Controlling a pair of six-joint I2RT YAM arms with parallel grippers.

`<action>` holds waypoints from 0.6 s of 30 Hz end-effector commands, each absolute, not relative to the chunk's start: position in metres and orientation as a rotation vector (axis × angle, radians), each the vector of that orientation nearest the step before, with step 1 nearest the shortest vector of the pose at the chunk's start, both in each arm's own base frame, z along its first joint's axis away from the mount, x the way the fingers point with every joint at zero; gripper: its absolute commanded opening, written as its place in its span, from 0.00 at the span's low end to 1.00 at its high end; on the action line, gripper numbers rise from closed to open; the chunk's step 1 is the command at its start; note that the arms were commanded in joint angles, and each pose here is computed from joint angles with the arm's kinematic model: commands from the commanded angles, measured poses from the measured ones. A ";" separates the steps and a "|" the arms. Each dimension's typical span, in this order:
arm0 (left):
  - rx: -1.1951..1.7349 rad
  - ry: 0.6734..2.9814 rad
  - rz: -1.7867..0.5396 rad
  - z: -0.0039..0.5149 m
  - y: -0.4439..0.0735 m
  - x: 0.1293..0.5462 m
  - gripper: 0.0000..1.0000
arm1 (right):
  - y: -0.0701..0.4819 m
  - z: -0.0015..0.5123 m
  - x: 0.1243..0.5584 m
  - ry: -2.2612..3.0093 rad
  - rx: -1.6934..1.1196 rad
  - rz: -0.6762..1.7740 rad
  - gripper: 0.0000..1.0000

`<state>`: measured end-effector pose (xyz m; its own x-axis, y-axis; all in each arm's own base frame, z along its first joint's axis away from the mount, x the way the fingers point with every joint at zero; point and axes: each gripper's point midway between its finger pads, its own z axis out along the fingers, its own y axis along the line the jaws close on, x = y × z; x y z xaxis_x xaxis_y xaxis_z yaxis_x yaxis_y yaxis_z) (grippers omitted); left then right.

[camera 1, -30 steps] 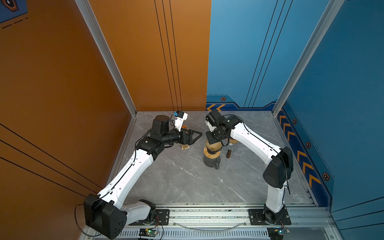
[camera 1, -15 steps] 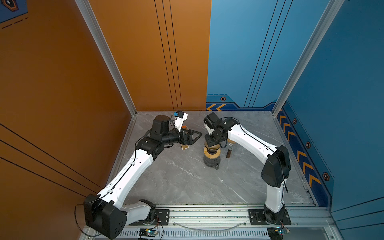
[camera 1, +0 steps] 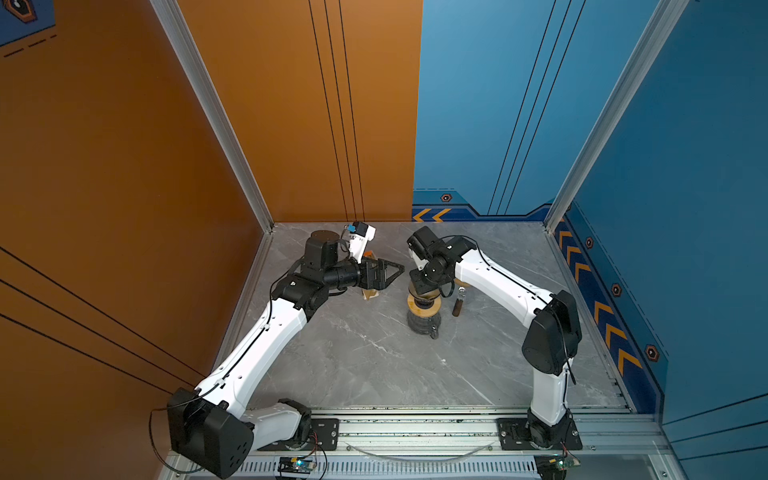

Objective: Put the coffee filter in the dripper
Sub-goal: 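Open the right gripper and lift it off the seated filter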

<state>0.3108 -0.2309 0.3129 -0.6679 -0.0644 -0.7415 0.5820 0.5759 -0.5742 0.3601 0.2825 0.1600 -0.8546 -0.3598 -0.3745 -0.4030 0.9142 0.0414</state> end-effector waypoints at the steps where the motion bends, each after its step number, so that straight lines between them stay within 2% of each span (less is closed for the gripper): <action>1: 0.426 2.055 -1.092 0.317 -0.232 0.310 0.98 | 0.278 0.170 0.359 2.688 -0.527 0.147 0.00; 9: 0.425 2.059 -1.094 0.316 -0.233 0.310 0.98 | 0.276 0.200 0.355 2.641 -0.529 0.188 0.00; 18: 0.427 2.058 -1.094 0.316 -0.233 0.310 0.98 | 0.276 0.210 0.352 2.626 -0.527 0.207 0.00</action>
<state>0.3108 -0.2309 0.3129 -0.6679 -0.0644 -0.7415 0.5820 0.5759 -0.5742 0.3578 0.2793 0.1915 -0.8317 -0.3415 -0.4377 -0.4039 0.9131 0.0550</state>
